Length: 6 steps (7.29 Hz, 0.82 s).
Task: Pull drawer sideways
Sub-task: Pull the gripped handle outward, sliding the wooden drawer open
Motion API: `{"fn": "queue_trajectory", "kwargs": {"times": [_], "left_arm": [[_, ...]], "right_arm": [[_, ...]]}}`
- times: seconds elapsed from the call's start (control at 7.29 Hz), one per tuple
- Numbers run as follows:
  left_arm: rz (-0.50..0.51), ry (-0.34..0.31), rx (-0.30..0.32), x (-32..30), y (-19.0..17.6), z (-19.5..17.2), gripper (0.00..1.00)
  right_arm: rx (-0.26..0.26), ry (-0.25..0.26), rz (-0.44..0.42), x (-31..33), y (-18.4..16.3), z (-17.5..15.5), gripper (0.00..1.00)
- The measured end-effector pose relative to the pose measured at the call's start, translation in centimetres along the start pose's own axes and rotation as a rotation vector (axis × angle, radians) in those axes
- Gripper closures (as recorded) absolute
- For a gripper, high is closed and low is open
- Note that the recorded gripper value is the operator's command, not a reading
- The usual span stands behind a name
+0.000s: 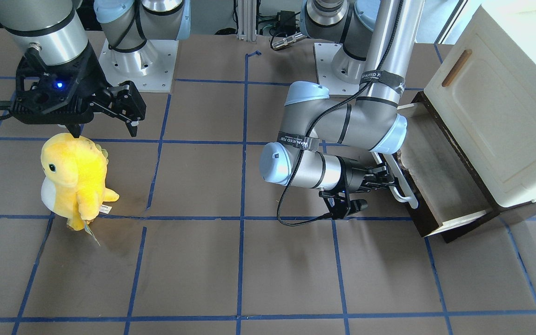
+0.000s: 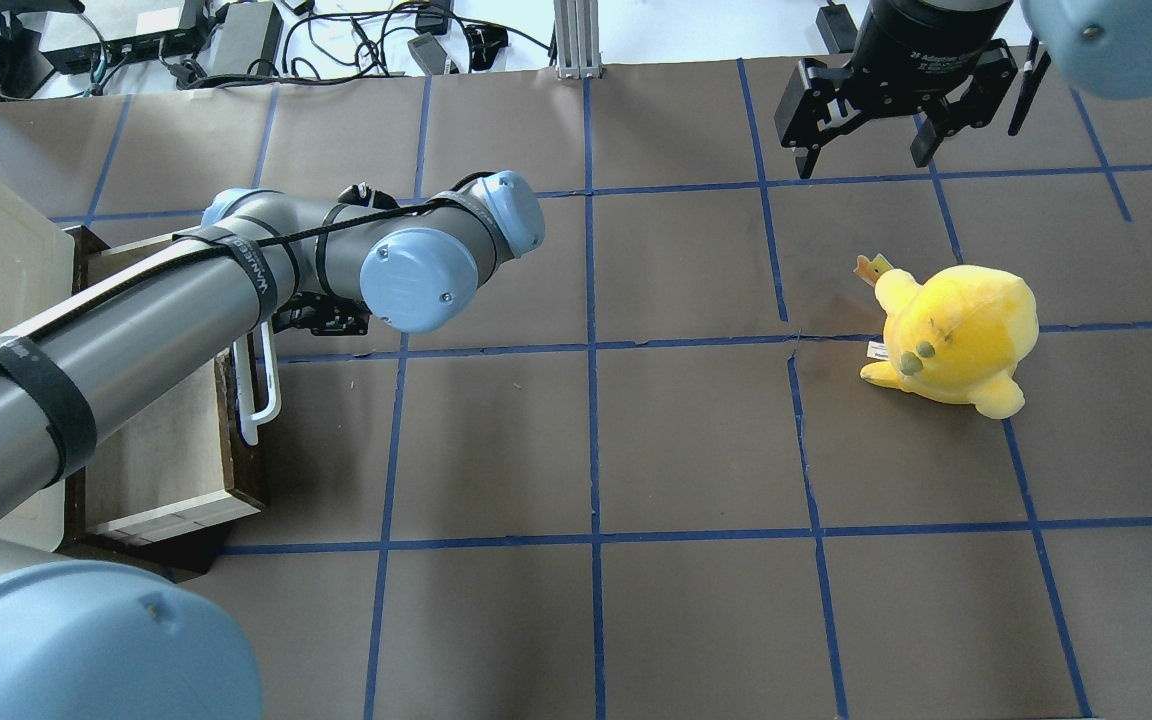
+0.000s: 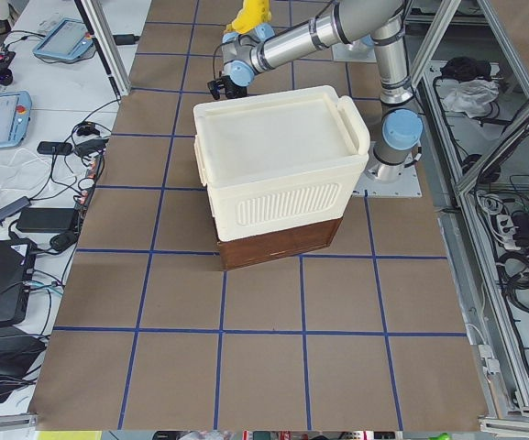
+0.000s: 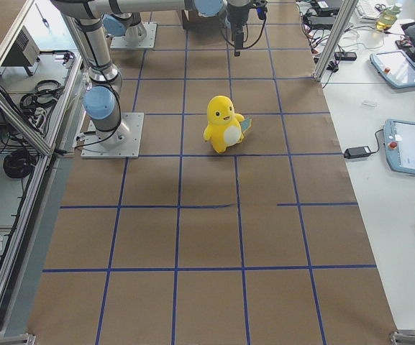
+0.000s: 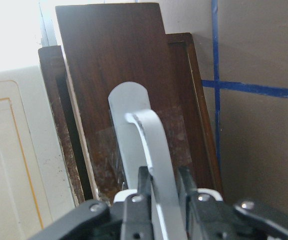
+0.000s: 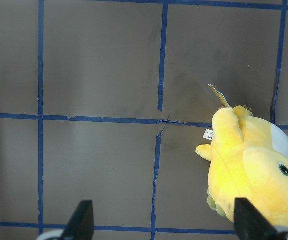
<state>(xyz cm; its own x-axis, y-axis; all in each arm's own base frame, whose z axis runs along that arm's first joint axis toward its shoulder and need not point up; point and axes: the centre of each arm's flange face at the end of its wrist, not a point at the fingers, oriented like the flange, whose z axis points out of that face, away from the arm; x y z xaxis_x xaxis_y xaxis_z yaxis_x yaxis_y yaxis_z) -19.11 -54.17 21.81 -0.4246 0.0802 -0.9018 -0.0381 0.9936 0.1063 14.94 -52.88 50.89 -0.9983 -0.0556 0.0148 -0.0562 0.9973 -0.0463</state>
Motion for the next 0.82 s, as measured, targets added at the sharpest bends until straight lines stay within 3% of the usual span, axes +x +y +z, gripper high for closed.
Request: {"fn": "queue_trajectory", "kwargs": {"times": [0.14,0.27,0.41,0.82], "left_arm": [[-0.001,0.003,0.000,-0.02,-0.02,-0.09,0.63],[0.001,0.004,0.000,-0.03,-0.03,-0.15,0.20],[0.017,0.004,0.001,-0.06,-0.02,-0.17,0.00],[0.085,0.004,0.009,-0.46,-0.03,-0.36,0.00]], "right_arm": [[0.000,0.000,0.000,0.00,0.00,0.00,0.00],[0.000,0.000,0.001,0.00,0.00,0.00,0.00],[0.000,0.000,0.001,0.00,0.00,0.00,0.00],[0.000,0.000,0.001,0.00,0.00,0.00,0.00]]}}
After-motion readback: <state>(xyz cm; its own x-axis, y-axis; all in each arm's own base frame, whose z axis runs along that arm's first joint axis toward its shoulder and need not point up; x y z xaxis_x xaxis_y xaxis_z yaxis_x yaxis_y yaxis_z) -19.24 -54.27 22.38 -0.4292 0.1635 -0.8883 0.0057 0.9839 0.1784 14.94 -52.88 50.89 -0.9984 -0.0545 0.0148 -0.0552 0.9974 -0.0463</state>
